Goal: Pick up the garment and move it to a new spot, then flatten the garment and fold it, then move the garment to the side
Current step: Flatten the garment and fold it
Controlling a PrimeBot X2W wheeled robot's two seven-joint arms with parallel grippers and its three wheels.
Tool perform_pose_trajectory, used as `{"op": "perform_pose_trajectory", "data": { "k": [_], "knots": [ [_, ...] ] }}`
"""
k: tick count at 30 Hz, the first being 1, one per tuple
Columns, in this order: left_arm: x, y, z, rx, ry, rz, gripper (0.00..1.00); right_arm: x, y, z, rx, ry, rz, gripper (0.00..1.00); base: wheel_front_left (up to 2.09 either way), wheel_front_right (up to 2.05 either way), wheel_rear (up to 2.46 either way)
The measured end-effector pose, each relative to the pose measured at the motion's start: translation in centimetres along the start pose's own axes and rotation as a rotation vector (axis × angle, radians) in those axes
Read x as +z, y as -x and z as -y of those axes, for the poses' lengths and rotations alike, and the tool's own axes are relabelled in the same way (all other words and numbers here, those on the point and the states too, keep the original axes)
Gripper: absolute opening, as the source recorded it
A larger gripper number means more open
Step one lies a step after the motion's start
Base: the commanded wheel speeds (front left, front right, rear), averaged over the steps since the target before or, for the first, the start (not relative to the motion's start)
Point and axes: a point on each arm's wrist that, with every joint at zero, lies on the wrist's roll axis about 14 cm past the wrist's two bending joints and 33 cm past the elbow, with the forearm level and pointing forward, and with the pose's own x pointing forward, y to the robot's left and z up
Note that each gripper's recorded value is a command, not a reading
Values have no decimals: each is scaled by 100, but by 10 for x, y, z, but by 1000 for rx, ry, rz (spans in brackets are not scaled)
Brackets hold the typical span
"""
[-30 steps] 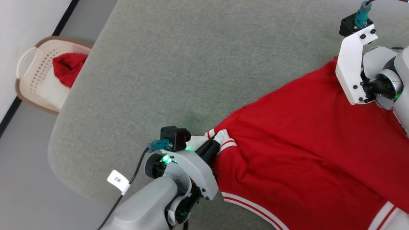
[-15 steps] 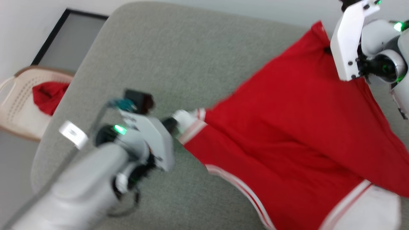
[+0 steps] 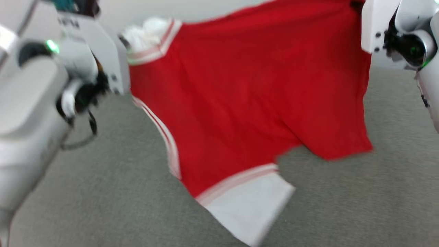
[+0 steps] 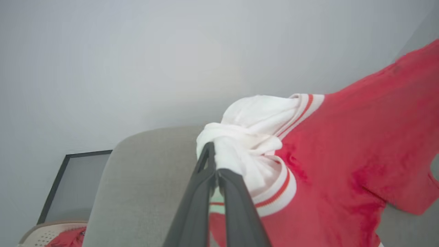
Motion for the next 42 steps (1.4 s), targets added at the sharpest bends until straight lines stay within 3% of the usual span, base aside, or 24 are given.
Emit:
{"op": "perform_pose_trajectory", "data": {
  "k": [6, 19, 35, 38, 42],
  "knots": [
    [72, -10, 8, 14, -50, 138, 0, 39, 27, 22, -94, -48, 179, 0, 0, 0, 0],
    [193, -22, 21, 40, -89, 433, 0, 77, 51, 50, -190, -51, 340, 0, 0, 0, 0],
    [274, -98, 24, 30, -180, 766, 0, 108, -11, 114, -275, 23, 617, 0, 0, 0, 0],
    [264, -129, 34, 0, -194, 798, 0, 95, -30, 136, -311, 26, 654, 0, 0, 0, 0],
    [233, -178, 54, -55, -198, 797, 0, 48, -69, 159, -342, 0, 603, 0, 0, 0, 0]
  ]
}}
